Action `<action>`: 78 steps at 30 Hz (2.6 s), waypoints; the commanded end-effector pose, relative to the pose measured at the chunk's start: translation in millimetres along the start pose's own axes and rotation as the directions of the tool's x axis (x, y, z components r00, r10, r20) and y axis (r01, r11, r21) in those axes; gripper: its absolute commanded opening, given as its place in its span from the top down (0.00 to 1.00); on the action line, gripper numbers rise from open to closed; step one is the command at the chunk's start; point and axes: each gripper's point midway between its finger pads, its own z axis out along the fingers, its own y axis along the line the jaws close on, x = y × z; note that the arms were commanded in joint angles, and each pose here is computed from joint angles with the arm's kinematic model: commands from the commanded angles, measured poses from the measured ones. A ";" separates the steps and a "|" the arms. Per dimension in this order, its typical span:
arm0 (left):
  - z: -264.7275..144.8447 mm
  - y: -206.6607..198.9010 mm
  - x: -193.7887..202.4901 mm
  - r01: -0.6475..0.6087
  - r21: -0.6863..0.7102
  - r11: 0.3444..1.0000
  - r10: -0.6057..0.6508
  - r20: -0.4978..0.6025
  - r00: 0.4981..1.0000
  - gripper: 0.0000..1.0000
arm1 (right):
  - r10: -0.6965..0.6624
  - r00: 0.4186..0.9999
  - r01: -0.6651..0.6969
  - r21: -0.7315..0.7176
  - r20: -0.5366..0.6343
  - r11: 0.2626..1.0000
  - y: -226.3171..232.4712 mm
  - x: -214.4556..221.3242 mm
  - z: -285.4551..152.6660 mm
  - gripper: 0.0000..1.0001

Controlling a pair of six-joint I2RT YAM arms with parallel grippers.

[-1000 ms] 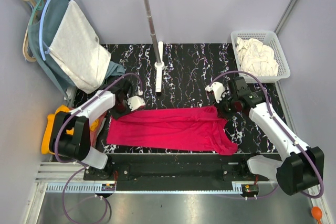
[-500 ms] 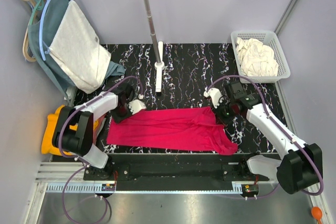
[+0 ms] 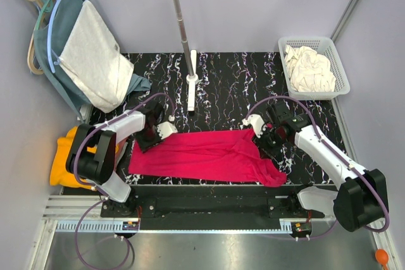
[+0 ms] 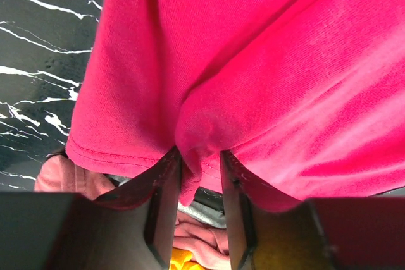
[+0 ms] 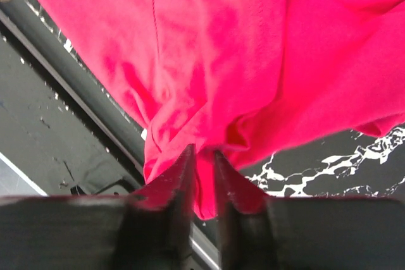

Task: Fold and stack the t-shirts
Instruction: Fold the tshirt

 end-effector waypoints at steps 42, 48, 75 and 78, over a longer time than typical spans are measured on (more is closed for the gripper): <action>-24.6 19.5 -4.2 -0.017 -0.080 0.997 0.018 0.003 1.000 0.01 | -0.138 0.990 0.137 -0.058 -0.018 0.989 -28.3 -81.8 69.6 0.46; -22.7 18.1 -4.1 -0.018 -0.072 0.997 0.018 0.001 1.000 0.01 | -0.137 0.990 0.135 -0.072 -0.031 0.988 -24.4 -76.4 74.5 0.57; -31.4 22.1 3.1 -0.009 -0.117 0.993 0.008 -0.013 1.000 0.01 | -0.310 0.935 0.282 -0.171 -0.171 0.944 73.7 -35.9 45.3 0.80; -31.6 22.9 2.8 -0.010 -0.121 0.993 0.009 -0.015 1.000 0.01 | -0.331 0.920 0.291 -0.201 -0.207 0.935 81.5 -24.1 49.2 0.60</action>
